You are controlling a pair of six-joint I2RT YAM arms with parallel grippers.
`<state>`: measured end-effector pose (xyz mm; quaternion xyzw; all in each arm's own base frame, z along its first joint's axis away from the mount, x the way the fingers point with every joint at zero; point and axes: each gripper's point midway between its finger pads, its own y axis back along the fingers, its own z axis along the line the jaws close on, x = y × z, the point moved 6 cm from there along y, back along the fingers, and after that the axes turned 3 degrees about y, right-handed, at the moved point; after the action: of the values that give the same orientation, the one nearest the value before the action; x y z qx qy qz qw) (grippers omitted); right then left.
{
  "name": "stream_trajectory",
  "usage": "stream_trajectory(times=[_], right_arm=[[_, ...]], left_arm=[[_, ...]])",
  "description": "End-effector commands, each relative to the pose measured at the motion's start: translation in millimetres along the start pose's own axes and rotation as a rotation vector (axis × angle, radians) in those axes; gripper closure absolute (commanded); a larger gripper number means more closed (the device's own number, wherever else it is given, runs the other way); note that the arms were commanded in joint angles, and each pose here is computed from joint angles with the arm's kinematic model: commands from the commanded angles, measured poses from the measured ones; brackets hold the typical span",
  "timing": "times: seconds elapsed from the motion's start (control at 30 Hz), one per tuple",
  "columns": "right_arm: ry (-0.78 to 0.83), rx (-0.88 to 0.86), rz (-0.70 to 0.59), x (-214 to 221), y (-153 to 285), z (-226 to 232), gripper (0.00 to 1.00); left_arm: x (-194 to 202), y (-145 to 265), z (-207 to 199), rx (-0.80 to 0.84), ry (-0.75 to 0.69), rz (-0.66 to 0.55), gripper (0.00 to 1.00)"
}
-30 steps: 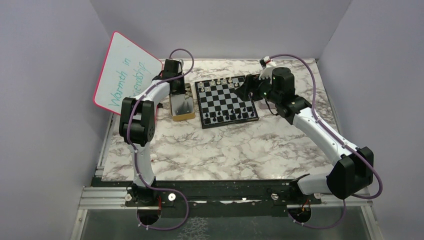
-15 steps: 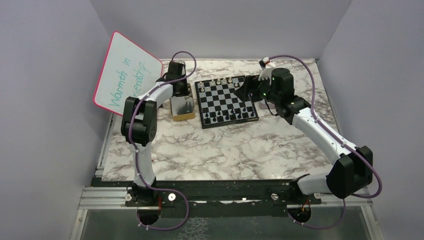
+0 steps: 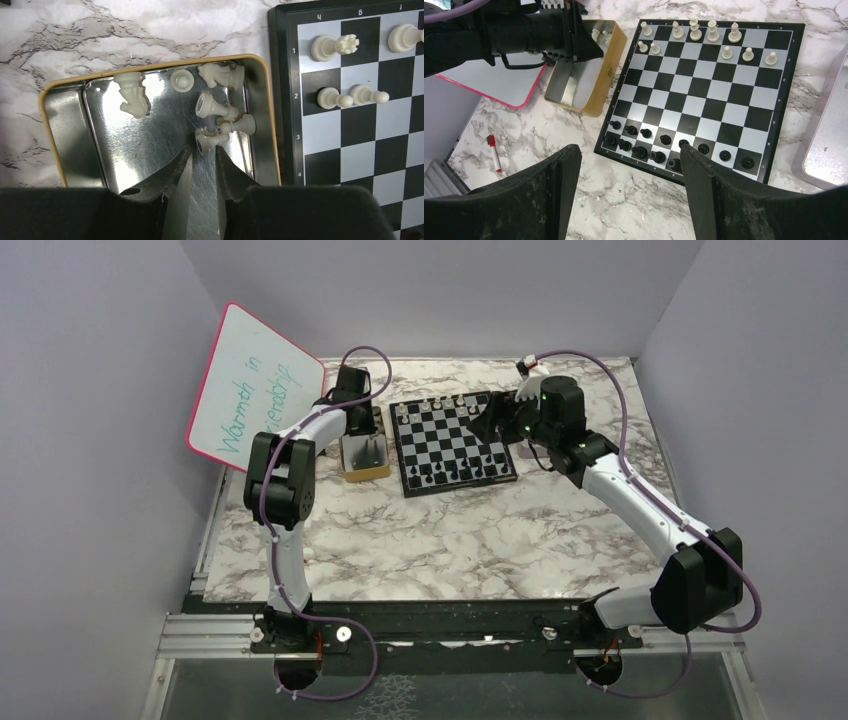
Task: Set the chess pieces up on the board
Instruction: Pick up the chess piece from the storage box.
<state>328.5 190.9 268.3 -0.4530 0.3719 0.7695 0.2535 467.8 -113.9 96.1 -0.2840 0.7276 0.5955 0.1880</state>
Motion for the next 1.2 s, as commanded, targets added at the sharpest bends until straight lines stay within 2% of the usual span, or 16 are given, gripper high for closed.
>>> stream_trajectory(times=[0.0,0.23,0.37,0.8,1.0,1.17], right_arm=[[0.002,-0.026,-0.012,-1.5,-5.6,3.2,0.22],[0.0,-0.024,-0.001,-0.1,-9.6,1.9,0.23],[-0.003,-0.027,0.004,2.3,-11.6,1.3,0.23],[-0.005,-0.032,0.017,6.0,-13.6,0.8,0.23],[-0.003,-0.03,0.017,5.9,-13.5,0.6,0.23],[-0.003,-0.029,0.014,5.7,-13.3,0.4,0.23]], left_arm=[[-4.5,-8.5,1.2,-0.012,-0.012,-0.02,0.75],[1.7,-15.7,1.8,-0.007,-0.012,0.007,0.76],[3.9,-17.4,1.5,-0.002,-0.016,0.019,0.8],[-11.7,-19.1,2.1,-0.02,-0.09,-0.006,0.79],[-10.2,-20.1,3.5,-0.023,-0.113,0.013,0.83],[-10.6,-16.8,5.4,-0.036,-0.146,0.029,0.9]])
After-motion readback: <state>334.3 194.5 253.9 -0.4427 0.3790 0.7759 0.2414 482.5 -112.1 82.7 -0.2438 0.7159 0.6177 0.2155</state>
